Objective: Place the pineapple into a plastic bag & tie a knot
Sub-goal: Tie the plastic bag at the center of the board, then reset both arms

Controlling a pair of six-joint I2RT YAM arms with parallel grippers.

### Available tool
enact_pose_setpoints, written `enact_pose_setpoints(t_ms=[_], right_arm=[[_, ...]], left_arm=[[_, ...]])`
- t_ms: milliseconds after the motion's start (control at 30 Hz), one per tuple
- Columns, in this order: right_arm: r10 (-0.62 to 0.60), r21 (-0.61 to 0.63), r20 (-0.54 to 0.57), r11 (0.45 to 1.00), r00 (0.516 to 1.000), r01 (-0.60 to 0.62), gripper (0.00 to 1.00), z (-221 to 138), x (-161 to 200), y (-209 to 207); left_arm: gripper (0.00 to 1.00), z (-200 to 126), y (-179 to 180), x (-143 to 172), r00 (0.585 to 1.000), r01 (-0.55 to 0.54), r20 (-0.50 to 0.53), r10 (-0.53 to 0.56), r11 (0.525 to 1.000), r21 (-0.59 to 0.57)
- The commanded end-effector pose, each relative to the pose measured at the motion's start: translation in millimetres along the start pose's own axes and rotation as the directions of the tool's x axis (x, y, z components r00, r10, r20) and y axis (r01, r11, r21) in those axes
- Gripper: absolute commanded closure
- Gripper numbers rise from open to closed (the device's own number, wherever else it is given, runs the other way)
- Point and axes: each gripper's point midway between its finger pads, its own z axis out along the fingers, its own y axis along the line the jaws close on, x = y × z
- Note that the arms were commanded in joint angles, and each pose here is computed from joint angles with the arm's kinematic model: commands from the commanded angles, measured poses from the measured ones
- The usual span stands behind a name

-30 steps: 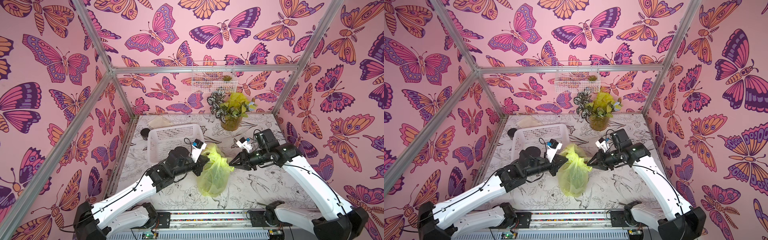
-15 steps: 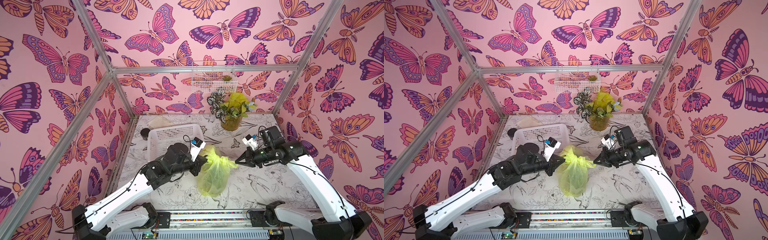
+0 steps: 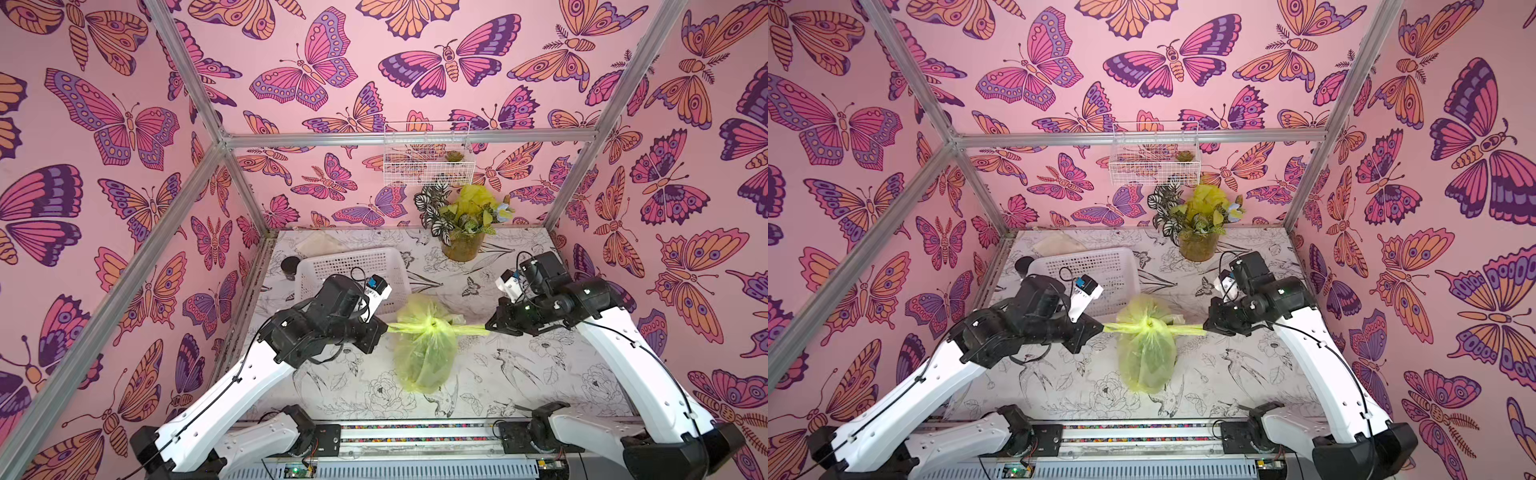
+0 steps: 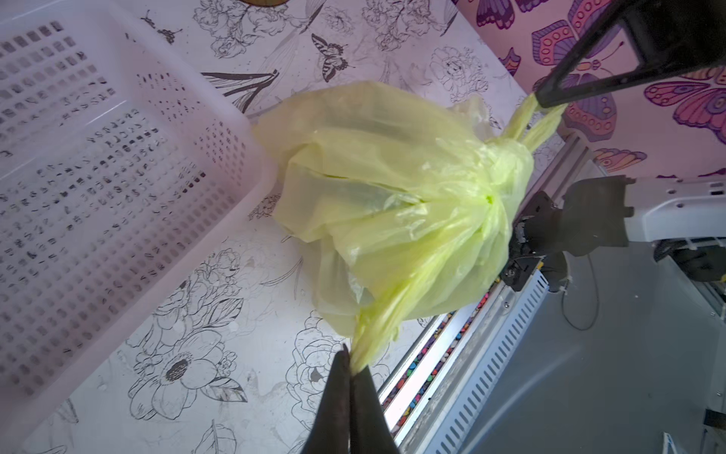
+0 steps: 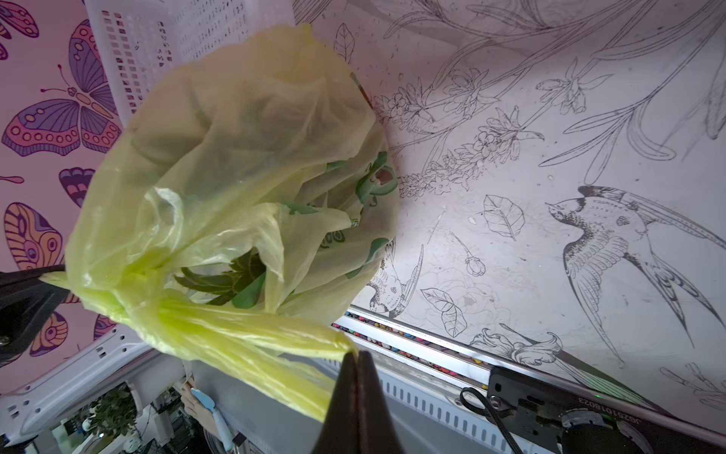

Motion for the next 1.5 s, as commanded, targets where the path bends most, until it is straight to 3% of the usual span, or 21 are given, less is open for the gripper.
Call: enact_pose_setpoints(t_ms=[0,167,267,433,567,600,633,667,733,767,833,900,933,1000,1133,1233,1267,1333,1367,1467], right_arm=[[0.022,0.341,0.019,0.94,1.0,-0.027,1.0,-8.9,6.4,-66.9],[0.056,0.482,0.043,0.873,0.997,-0.07,1.0,-6.7,6.9,-98.4],[0.071,0.513,0.045,0.854,0.996,-0.084,1.0,-3.4,7.9,-106.9],[0.083,0.469,0.013,0.879,0.996,-0.079,1.0,7.1,10.0,-100.4],[0.043,0.148,-0.031,0.988,0.999,-0.038,1.0,24.1,5.9,-41.8],[0.042,0.084,-0.028,0.996,0.999,-0.039,0.95,24.4,3.4,-29.4],[0.041,0.038,-0.01,0.998,0.999,-0.04,0.71,21.9,-1.5,-19.4],[0.044,0.026,0.022,0.999,0.999,-0.044,0.54,16.2,-7.6,-14.7],[0.047,0.053,0.107,0.997,0.993,-0.053,0.37,1.7,-19.9,-15.7],[0.057,0.091,0.164,0.993,0.985,-0.073,0.31,-7.5,-26.9,-22.3],[0.061,0.18,0.26,0.977,0.964,-0.111,0.21,-27.3,-37.1,-41.0],[0.071,0.274,0.324,0.948,0.943,-0.165,0.19,-43.6,-42.3,-66.3],[0.08,0.314,0.357,0.928,0.931,-0.2,0.18,-50.6,-45.8,-80.3],[0.064,0.386,0.422,0.89,0.904,-0.243,0.19,-59.1,-55.6,-105.6],[0.039,0.461,0.544,0.82,0.838,-0.338,0.19,-62.2,-81.2,-154.2],[0.061,0.448,0.615,0.794,0.786,-0.412,0.19,-60.2,-98.3,-183.5],[0.065,0.447,0.626,0.787,0.777,-0.426,0.2,-59.2,-102.2,-190.5],[0.061,0.45,0.65,0.772,0.758,-0.448,0.2,-57.8,-111.6,-201.4],[0.059,0.45,0.659,0.768,0.75,-0.456,0.2,-56.5,-114.9,-204.8],[0.041,0.434,0.689,0.776,0.723,-0.458,0.21,-47.9,-130.1,-211.2]], left_arm=[[1.0,-15.5,67.5,27.9,0.995,-0.006,-0.099,-0.031,0.936,-0.352],[1.0,-9.6,100.5,40.6,0.988,0.008,-0.127,-0.087,0.853,-0.522],[1.0,-3.4,106.0,49.5,0.983,0.009,-0.152,-0.108,0.839,-0.543],[1.0,15.3,94.8,66.5,0.965,-0.021,-0.241,-0.104,0.886,-0.464],[1.0,28.1,60.2,50.5,0.978,-0.008,-0.204,-0.049,0.964,-0.267],[0.91,28.6,49.5,40.9,0.986,0.005,-0.162,-0.04,0.978,-0.21],[0.67,26.2,41.4,31.0,0.993,0.021,-0.111,-0.04,0.985,-0.17],[0.47,23.1,37.3,24.2,0.997,0.035,-0.068,-0.046,0.988,-0.15],[0.27,14.6,37.8,16.0,0.998,0.065,0.011,-0.064,0.986,-0.154],[0.05,8.9,39.0,13.8,0.996,0.081,0.05,-0.074,0.984,-0.159],[0.0,-3.2,42.8,9.9,0.988,0.118,0.118,-0.098,0.978,-0.172],[0.0,-16.6,54.5,9.9,0.974,0.174,0.184,-0.133,0.958,-0.229],[0.0,-24.7,70.6,13.2,0.96,0.23,0.23,-0.163,0.925,-0.304],[0.0,-43.1,110.0,30.5,0.921,0.361,0.317,-0.227,0.805,-0.47],[0.0,-81.1,178.8,95.0,0.837,0.545,0.426,-0.343,0.45,-0.707],[0.1,-99.8,209.0,137.5,0.803,0.563,0.449,-0.393,0.252,-0.787],[0.14,-104.4,216.0,144.2,0.78,0.586,0.473,-0.409,0.21,-0.783],[0.16,-109.1,231.3,147.8,0.74,0.628,0.51,-0.438,0.179,-0.757],[0.17,-113.5,237.9,151.4,0.707,0.657,0.544,-0.452,0.136,-0.742],[0.14,-100.3,259.4,151.0,0.659,0.703,0.565,-0.496,0.14,-0.697]])
